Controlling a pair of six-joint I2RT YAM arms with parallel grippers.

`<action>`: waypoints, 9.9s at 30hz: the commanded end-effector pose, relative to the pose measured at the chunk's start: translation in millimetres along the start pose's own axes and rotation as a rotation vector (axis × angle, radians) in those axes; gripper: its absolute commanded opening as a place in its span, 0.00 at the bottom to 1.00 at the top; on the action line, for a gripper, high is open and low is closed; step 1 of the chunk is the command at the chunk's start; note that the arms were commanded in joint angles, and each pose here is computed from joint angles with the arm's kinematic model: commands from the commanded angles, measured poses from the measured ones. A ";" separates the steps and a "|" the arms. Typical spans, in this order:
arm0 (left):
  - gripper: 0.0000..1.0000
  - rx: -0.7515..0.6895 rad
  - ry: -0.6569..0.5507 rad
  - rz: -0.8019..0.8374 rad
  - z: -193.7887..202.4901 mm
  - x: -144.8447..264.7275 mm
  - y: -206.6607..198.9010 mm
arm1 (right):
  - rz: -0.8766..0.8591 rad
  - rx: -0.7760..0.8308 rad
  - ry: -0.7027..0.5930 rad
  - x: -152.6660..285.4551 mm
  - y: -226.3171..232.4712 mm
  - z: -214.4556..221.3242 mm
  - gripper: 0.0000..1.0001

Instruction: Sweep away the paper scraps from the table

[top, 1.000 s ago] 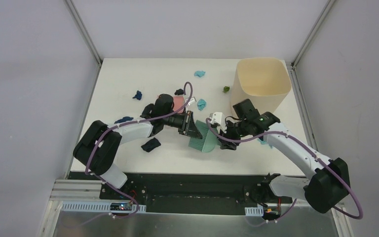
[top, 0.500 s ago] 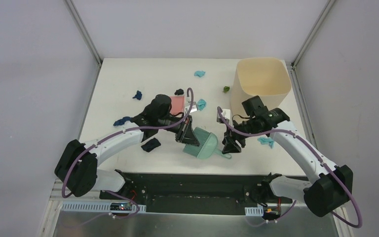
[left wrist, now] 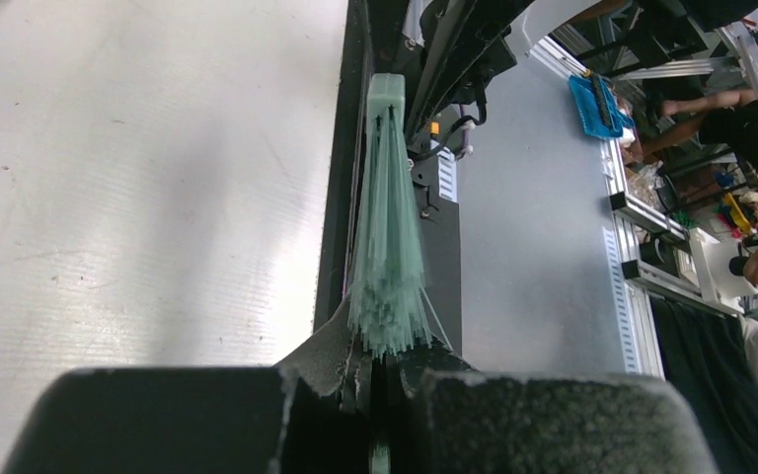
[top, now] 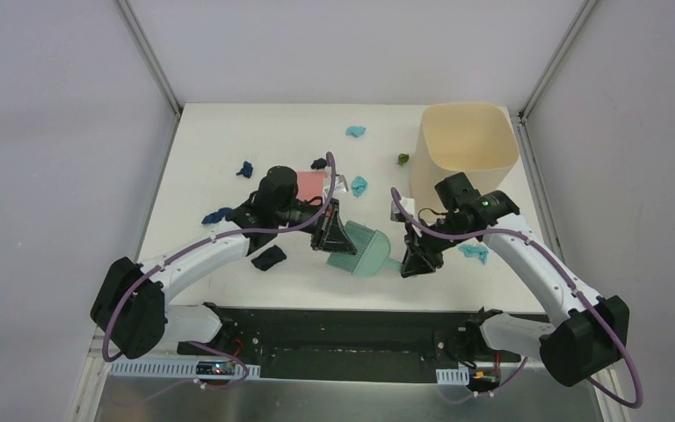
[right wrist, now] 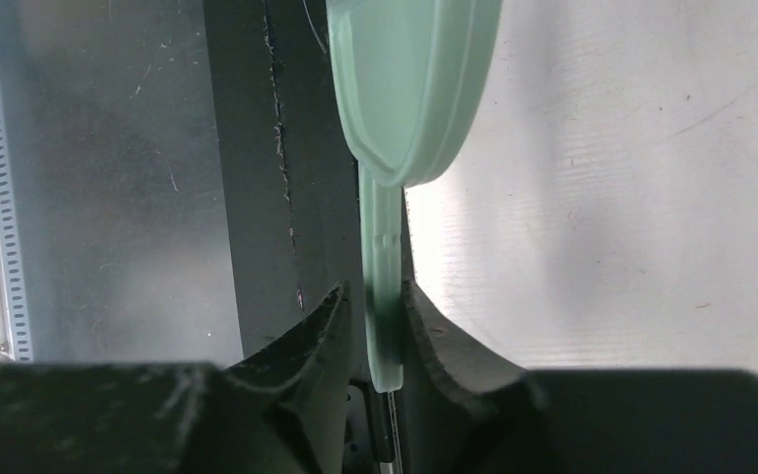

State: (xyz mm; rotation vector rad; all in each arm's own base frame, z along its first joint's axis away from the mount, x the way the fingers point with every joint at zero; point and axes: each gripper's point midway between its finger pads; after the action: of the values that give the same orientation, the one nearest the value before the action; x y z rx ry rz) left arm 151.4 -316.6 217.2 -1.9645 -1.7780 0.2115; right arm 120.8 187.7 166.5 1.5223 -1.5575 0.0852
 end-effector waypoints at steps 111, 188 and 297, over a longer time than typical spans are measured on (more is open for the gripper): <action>0.00 0.177 -0.396 -0.027 -59.5 37.3 44.1 | -0.138 -0.284 -0.467 67.5 -13.4 -98.3 0.22; 0.45 0.462 0.334 -1.174 91.9 118.0 223.6 | 0.295 -0.205 -0.401 45.5 -60.9 -16.3 0.00; 0.00 -0.218 0.916 -0.366 137.9 -17.5 31.9 | 1.111 -0.504 0.020 156.9 -133.0 117.0 0.00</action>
State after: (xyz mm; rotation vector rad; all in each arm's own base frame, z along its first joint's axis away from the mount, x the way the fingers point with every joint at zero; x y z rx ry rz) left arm 126.2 -298.0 74.3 -1.3669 -1.5075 -0.8959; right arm 207.8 -77.6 132.3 -0.0198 -2.0254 0.4871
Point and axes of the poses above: each gripper's point midway between its finger pads, its own x axis back along the fingers, its own y axis along the line the jaws close on, z = x × y, and after that the axes turned 13 degrees about -x, right-handed
